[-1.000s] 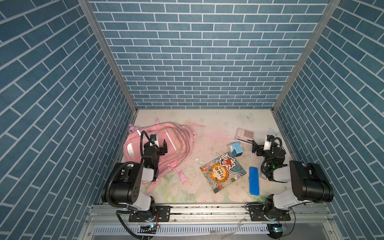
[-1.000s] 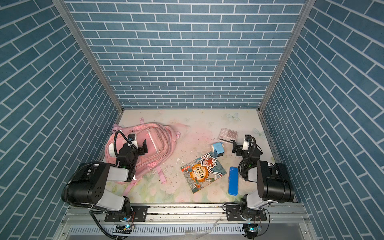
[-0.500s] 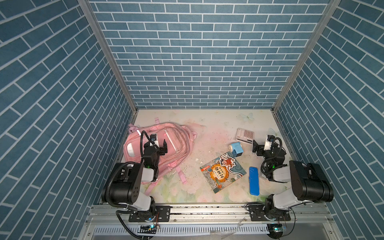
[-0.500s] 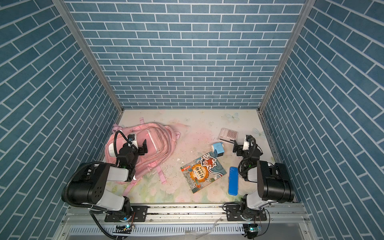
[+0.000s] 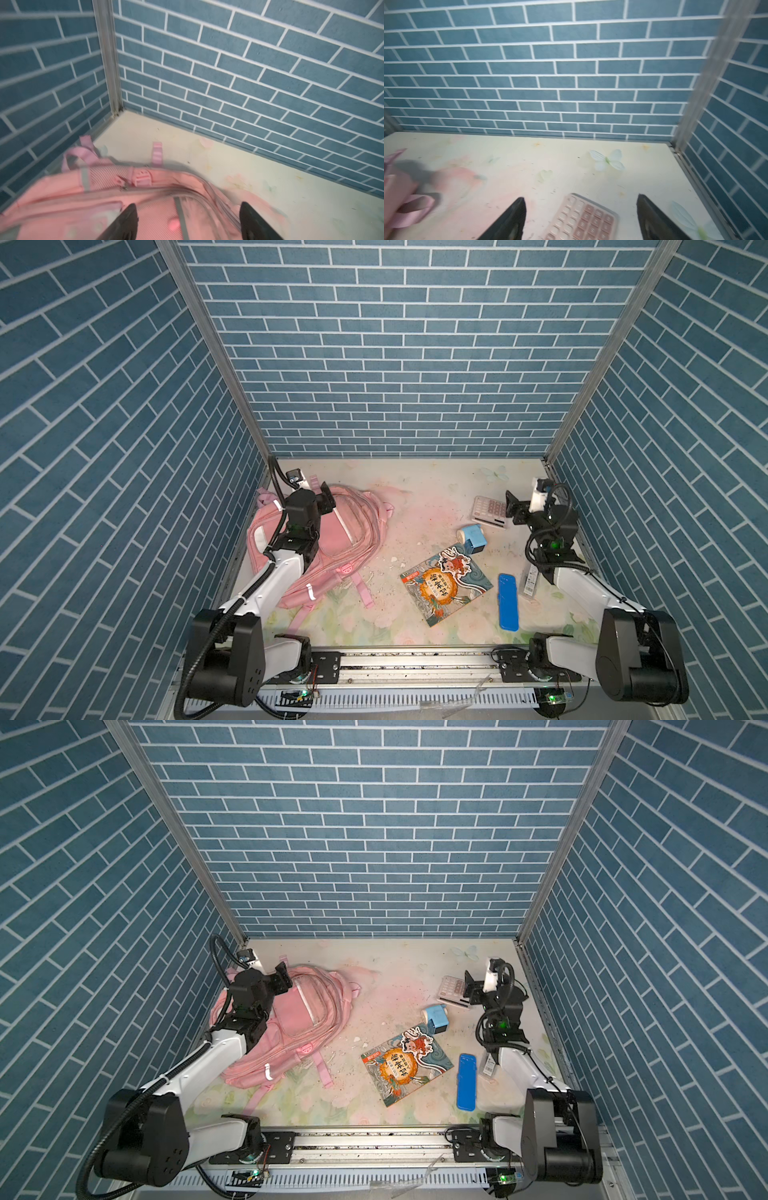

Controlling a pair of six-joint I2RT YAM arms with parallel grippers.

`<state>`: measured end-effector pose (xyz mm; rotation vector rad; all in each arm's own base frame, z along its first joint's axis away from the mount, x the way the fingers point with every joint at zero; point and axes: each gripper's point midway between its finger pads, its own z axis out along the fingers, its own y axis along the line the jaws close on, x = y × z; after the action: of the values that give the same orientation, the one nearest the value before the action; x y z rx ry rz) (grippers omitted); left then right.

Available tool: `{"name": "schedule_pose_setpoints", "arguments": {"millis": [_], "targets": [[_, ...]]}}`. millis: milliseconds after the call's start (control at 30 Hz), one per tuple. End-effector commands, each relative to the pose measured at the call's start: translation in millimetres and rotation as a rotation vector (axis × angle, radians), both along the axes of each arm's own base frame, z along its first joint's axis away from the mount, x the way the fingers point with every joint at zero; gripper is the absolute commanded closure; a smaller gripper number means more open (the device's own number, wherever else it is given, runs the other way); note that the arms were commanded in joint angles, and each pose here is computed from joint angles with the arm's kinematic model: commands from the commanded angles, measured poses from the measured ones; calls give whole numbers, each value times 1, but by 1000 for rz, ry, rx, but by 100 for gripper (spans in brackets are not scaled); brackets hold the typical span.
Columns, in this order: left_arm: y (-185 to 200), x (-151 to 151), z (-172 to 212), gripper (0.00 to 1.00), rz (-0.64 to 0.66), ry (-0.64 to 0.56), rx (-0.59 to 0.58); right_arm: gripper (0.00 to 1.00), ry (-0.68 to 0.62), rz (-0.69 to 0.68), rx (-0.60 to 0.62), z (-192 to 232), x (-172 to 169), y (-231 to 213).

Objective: Pack the student bag
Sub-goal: 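Reach both grippers toward the pink backpack lying on the table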

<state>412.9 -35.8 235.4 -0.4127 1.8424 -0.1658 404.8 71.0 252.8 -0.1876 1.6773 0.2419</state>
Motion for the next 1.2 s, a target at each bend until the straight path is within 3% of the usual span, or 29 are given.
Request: {"name": "schedule_pose_setpoints", "arguments": {"millis": [0,100,300,600,733,833,900,1167], "targets": [[-15,-19,-73,23,83,334,-163,18,250,111,55,-40,-12,39],[-36,-1,-88,23,66,416,-208,19,285,179,48,-35,-15,71],[-37,28,-112,24,144,509,-182,19,326,334,17,-43,-30,124],[-29,47,-163,33,164,673,-9,23,403,413,-13,-65,-35,147],[-34,52,-174,48,102,704,41,26,404,433,-20,-65,-37,150],[-47,59,-172,85,-13,734,121,28,400,450,-24,-60,-39,151],[-55,64,-161,99,-70,735,195,28,396,458,-21,-56,-40,152],[-111,66,-76,100,-272,596,531,30,381,514,27,-43,-56,161]]}}
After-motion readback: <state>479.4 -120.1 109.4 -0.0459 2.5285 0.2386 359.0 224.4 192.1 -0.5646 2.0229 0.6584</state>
